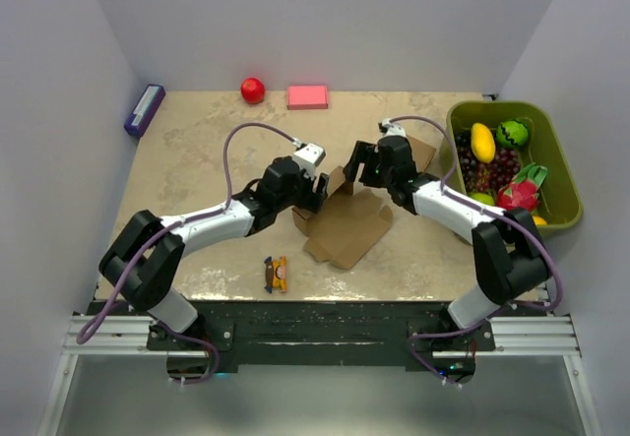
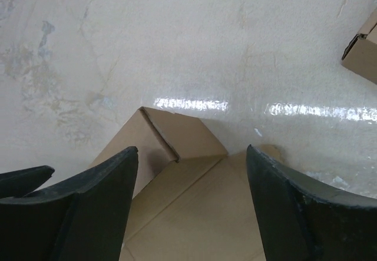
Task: Fold the paper box
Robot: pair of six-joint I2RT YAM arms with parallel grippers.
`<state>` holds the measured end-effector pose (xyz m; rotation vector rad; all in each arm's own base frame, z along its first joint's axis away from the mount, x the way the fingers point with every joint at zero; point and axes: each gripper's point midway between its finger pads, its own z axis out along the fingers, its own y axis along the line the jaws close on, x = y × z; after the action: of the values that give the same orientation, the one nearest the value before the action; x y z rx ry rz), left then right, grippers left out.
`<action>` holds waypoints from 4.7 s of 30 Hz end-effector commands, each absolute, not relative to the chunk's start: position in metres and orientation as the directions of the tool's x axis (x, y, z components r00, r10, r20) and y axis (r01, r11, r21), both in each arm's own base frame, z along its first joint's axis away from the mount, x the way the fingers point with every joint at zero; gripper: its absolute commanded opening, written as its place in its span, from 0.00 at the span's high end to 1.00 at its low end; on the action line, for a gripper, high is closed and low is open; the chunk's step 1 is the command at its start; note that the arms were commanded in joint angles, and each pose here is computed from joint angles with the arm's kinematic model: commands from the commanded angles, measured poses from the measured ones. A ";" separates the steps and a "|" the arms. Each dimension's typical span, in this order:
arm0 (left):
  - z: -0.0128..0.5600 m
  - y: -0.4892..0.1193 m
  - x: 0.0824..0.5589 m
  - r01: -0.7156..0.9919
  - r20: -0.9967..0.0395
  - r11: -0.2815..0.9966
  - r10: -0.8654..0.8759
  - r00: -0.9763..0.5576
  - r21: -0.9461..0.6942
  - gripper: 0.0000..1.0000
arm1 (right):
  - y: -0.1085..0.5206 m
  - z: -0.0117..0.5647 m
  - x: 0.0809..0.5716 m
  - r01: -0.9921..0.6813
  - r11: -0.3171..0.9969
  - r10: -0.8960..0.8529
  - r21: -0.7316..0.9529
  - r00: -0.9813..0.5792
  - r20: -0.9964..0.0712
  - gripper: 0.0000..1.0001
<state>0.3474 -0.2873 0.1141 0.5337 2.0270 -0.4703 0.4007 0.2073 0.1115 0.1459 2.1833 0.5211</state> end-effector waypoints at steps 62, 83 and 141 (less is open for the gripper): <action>0.058 -0.249 0.351 0.384 -0.757 0.896 0.088 -0.648 -0.224 0.47 | 0.179 0.216 0.309 -0.179 0.858 0.299 0.481 -0.586 -0.753 0.16; 0.072 -0.258 0.351 0.409 -0.792 0.874 0.047 -0.609 -0.262 0.41 | 0.222 0.194 0.334 -0.302 0.884 0.075 0.357 -0.662 -0.746 0.48; 0.210 -0.176 0.366 0.557 -0.922 0.822 0.115 -0.369 -0.120 0.05 | 0.200 0.154 0.262 -0.314 0.902 0.046 0.295 -0.611 -0.790 0.48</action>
<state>0.3633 -0.1847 0.1763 0.5903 2.0234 -0.5500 0.2387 0.1858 0.1408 -0.2899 2.2839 0.4651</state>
